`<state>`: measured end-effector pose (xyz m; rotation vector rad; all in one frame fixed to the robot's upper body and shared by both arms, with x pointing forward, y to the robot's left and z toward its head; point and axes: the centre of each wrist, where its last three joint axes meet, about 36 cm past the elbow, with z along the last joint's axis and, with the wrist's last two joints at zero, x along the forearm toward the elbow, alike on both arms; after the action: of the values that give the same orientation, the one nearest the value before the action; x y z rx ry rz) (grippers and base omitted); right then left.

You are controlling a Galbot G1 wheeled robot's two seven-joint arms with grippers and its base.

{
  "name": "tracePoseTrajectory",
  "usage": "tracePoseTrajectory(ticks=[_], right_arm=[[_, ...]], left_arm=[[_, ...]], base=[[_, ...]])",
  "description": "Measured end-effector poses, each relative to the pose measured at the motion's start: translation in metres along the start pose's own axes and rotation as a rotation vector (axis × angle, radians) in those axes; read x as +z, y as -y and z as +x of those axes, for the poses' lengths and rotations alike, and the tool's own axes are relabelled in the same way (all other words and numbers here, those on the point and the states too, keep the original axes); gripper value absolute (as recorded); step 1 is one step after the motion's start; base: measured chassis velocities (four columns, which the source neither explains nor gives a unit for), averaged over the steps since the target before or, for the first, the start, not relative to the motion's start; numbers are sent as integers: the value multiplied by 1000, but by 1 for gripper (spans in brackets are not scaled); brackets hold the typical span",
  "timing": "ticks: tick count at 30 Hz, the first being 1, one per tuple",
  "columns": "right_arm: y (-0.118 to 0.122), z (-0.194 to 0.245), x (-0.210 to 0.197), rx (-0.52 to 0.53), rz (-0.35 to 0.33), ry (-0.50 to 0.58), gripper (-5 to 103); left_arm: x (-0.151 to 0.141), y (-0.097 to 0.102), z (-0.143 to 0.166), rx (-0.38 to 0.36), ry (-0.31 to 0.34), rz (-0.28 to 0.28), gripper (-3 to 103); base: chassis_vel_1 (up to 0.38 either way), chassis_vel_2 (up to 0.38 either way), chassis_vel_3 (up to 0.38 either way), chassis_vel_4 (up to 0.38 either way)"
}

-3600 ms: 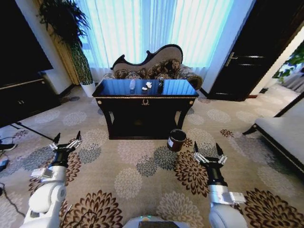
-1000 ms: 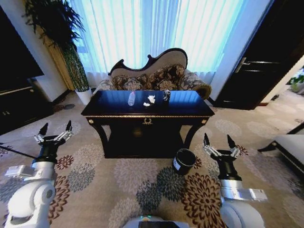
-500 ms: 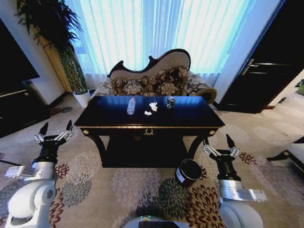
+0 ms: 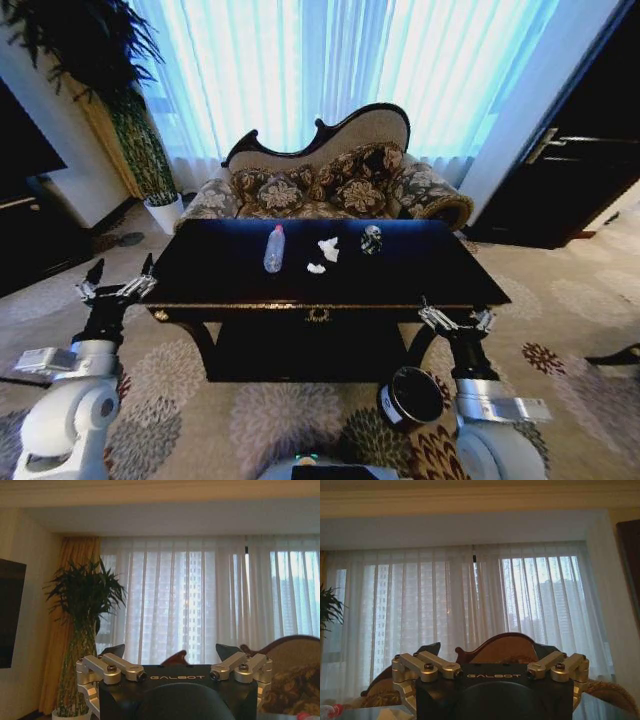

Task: Move to the front of the table and place the trash on the table into the trash bin.

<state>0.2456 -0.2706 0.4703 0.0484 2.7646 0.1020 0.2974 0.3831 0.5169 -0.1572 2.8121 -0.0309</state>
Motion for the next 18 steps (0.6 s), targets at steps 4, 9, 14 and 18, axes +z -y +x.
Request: tracePoseTrajectory(ticks=[4,9,14,18], right_arm=[[-2,1,1,-5,-3,-2,100],[-3,1,2,-11,-4,8,100],[-5,4,2,-20,-9,19,100],[-6,4,2,-26,-12,22,100]], left_arm=[[0,0,-3,3,-6,-5,100],[5,6,-15,-1,-37,16,100],[0,10,-51,-97,-118,127,100],[-5,13,-69,-89,-162,165,100]], base=[[-41,45,37,-25],[0,0,0,0],[7,-11,-10,9],[0,0,0,0]])
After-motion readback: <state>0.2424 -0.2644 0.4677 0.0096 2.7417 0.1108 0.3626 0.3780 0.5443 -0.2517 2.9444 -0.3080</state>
